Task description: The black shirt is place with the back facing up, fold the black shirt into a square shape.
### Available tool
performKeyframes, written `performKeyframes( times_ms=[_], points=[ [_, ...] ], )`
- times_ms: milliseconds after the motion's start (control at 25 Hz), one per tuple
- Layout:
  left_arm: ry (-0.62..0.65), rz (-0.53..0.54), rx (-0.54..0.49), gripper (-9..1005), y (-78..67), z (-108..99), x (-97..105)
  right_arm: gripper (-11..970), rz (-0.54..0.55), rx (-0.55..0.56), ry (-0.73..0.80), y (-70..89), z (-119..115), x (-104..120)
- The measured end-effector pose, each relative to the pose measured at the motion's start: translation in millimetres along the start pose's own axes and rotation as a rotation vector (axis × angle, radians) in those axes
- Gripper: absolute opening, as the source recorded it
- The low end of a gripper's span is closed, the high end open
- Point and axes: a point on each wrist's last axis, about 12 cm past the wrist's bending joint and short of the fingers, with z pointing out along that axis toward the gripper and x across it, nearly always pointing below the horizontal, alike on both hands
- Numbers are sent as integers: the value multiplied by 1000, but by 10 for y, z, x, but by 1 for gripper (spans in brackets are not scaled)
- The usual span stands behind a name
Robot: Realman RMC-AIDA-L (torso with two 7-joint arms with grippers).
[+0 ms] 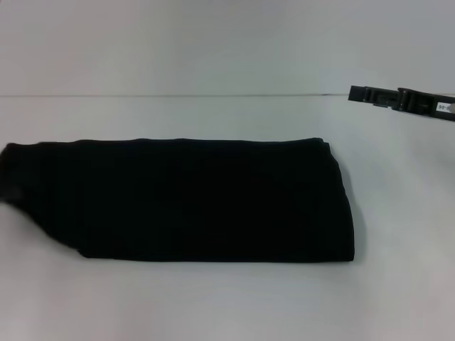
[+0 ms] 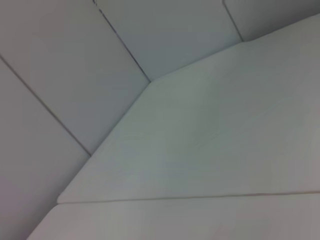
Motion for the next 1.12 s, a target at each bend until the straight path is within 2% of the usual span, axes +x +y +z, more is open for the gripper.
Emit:
performKeyframes(
  times_ms=[120,200,280,400,440,520,600,680,800,880,1120],
  points=[
    [20,102,259,58,-425,136,-159,869,6,32,-11,-68,-53,14],
    [63,173,415,60,-805,378,-276,869,17,65,-28,-160,-159,53],
    [118,227,517,63,-1178,686,-322,869,23,78,-39,-199,-214,62],
    [220,294,607,67,-1739,1221,-237,869,41,104,-76,-311,-419,73],
    [251,308,617,68,-1884,1378,-171,869,45,109,-84,-345,-489,82],
    [292,333,611,71,-2155,1698,-16,868,45,121,-102,-416,-638,85],
    [307,329,615,73,-2328,1955,151,868,44,131,-112,-466,-752,87],
    [298,283,627,76,-2437,2201,381,868,37,146,-116,-514,-853,77],
    [211,216,602,80,-2432,2394,591,864,28,159,-115,-551,-927,55],
    [150,177,608,82,-2399,2441,742,861,21,160,-109,-551,-928,53],
    [26,167,693,90,-2385,2395,978,852,-4,172,-66,-544,-842,64]
  ],
)
